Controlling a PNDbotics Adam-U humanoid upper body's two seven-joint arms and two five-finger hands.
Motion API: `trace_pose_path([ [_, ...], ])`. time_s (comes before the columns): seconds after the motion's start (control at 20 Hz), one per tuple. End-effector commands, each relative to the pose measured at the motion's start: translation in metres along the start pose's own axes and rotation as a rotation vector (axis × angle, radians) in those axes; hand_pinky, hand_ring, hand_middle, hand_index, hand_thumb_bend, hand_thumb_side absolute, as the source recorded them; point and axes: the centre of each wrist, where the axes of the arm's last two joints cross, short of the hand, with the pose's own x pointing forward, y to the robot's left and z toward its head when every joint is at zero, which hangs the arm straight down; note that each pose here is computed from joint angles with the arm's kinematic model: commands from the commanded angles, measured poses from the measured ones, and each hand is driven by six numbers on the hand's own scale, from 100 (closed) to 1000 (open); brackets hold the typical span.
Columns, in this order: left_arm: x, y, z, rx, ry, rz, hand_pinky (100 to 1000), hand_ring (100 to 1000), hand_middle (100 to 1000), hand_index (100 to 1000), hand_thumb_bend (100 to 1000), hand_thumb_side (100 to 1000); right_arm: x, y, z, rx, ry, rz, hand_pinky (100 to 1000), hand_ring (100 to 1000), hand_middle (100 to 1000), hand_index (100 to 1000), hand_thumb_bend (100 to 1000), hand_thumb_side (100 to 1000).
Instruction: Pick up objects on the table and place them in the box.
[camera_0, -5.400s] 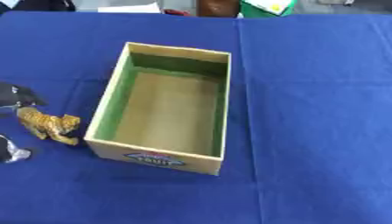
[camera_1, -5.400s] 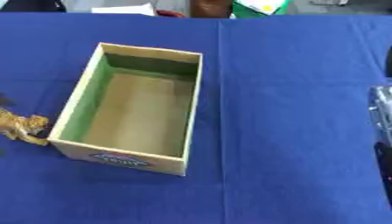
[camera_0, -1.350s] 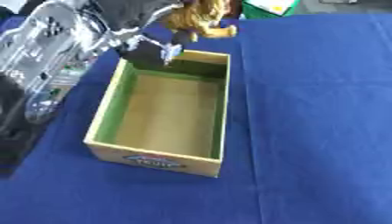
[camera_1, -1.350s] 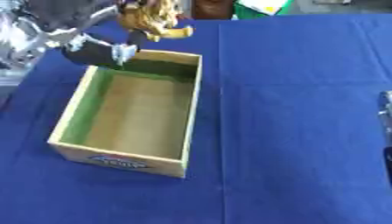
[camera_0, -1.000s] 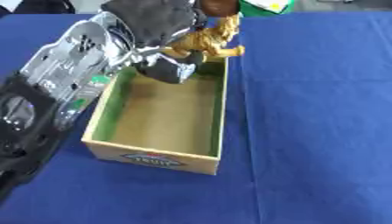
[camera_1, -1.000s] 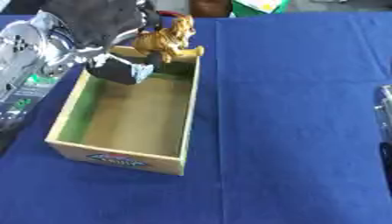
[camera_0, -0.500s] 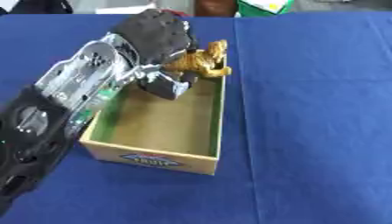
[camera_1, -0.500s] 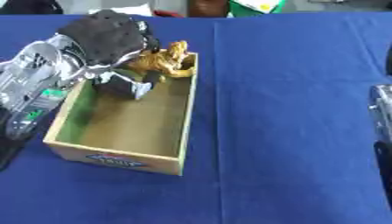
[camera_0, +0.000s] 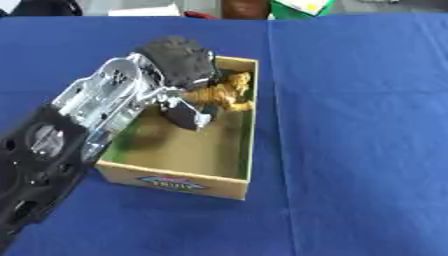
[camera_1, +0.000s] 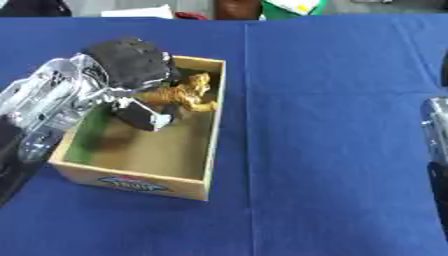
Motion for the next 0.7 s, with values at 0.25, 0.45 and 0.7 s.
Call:
trace_pose_path([
  [0.25,-0.0099,0.0086,-0.0015,-0.129,-0.005,-0.011,413,566,590,698,100,479,0.0054,-0.0027,-0.0043,0.004,-0.023,0.002,814,683,758,854,100,999],
  [0.45,-0.0118,0.0082,-0.0026,-0.145,0.023,-0.045,560,713,733,821,100,583,0.0052,-0.0029,-0.0041,0.003,-0.022,0.002,814,683,758,854,100,999],
  [0.7,-0.0151,0.0128,-0.0003,-0.139,0.070,-0.097,696,850,845,908,370,671,0.0051,-0.0029,-0.0039,0.003,-0.021,0.002,814,683,757,854,100,1000],
])
